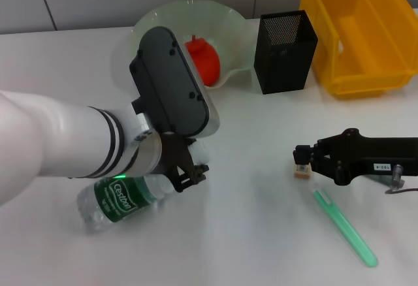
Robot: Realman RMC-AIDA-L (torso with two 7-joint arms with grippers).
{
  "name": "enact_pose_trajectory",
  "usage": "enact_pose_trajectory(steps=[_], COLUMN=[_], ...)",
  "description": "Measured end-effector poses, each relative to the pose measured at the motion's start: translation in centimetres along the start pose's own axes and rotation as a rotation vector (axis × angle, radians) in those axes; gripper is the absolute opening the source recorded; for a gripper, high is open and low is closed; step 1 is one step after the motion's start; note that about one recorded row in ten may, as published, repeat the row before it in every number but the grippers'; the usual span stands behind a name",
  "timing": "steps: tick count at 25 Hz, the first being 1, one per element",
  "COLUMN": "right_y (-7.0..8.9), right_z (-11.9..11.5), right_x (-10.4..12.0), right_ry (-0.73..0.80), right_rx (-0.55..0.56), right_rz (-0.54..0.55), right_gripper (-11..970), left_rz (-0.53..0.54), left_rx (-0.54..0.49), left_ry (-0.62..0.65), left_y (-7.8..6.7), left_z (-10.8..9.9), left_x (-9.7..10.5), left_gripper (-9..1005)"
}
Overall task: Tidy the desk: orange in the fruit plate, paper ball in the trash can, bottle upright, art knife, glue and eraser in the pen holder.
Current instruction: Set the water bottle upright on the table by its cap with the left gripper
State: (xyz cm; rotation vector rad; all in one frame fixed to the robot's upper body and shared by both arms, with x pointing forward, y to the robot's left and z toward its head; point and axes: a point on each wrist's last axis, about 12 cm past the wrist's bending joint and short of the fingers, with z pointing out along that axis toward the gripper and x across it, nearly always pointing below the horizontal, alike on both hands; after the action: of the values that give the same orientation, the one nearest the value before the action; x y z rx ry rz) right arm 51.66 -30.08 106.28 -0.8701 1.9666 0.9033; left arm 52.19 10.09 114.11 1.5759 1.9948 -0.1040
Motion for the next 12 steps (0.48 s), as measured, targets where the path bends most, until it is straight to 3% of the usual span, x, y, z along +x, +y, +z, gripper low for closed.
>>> enact_pose_trajectory(steps=[12], right_y=[0.1], right_z=[0.0], right_x=[0.1], right_ry=[0.000], right_rx=[-0.002], right_rz=[-0.004], right_gripper=[59], left_rz=[-0.041], left_rx=[-0.065], left_ry=[-0.076], left_y=[1.3], left_z=[-2.3], left_x=[-0.3], left_gripper=[446])
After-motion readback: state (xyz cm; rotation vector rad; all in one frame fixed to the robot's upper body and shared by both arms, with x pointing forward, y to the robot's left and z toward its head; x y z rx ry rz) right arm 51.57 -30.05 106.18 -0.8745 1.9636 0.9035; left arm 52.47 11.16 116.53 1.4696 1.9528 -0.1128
